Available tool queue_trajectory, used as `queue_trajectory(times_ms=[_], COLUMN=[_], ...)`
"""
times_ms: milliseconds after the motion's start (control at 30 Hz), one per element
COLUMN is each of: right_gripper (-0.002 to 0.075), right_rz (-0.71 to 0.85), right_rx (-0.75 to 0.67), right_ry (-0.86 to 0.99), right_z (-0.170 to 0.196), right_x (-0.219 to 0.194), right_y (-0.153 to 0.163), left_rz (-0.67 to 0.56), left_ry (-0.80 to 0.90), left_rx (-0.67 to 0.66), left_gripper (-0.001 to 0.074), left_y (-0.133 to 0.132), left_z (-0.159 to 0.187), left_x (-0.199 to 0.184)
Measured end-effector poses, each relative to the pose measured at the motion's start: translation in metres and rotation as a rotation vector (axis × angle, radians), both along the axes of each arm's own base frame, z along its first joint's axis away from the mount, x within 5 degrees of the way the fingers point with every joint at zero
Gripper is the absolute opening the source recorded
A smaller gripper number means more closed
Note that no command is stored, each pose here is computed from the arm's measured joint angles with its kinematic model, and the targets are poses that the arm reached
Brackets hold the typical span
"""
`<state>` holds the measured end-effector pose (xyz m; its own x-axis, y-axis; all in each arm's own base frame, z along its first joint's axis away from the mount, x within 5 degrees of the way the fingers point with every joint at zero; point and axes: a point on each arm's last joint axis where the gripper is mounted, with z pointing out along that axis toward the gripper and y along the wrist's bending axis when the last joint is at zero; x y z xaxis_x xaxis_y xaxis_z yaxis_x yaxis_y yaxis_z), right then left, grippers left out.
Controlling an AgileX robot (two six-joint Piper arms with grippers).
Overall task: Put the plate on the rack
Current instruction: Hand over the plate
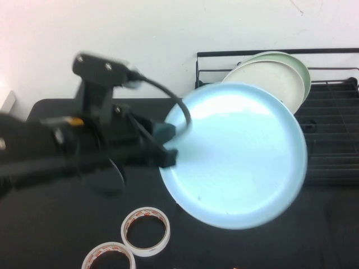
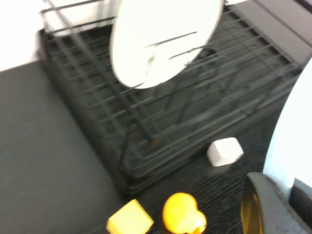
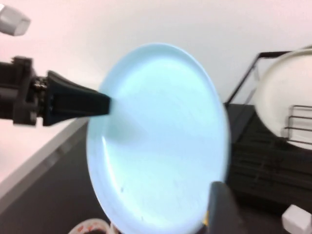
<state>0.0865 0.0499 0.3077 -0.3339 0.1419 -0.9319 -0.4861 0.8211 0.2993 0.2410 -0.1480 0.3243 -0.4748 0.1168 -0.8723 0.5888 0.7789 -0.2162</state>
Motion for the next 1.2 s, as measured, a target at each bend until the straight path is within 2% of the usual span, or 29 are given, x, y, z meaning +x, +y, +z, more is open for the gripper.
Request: queue_trajectory(times_ms=[100,200,467,800,933,1100,1167,1200], right_gripper=[0.0411,0.044,0.0451,0.0445,0.0389,0.0225,0.0146,0.0141], right_rz=[0.082,0.156,0.414,0.496,0.558,0.625,0.594,0.581], right_rx=[-0.06,-0.12,-0.153,-0.146,-0.167,-0.207,-0.216,-0.223], right_ry=[0.016,0.017,0.035,0.159,0.155,0.146,0.135,0.133], right_z=[0.019,0.035,0.054,0.03,0.026,0.025,0.025,0.025], right_x=[0.022,0.046,0.09,0.12,0.119,0.115,0.118,0.119], right_y=[0.004,0.006,0.018,0.02,0.027,0.037,0.037,0.037], left_rz=[-0.023,-0.042,-0.111,-0.119,-0.119,-0.12,-0.122,-0.123], left_ry=[-0.037,-0.071,-0.112,-0.129,-0.129,-0.13,-0.131,-0.133], left_rx=[-0.005,-0.014,-0.037,-0.048,-0.048,-0.047,-0.045,-0.044], left_gripper=[0.0004,0.0004,0.0004,0.0004,0.0004,0.0004,0.0006,0.0006], left_y=[-0.009,-0.016,-0.034,-0.04,-0.04,-0.04,-0.04,-0.04], left_z=[-0.002,-0.002,0.001,0.003,0.003,0.003,0.003,0.003], left_x=[-0.016,-0.029,-0.049,-0.053,-0.053,-0.053,-0.053,-0.053])
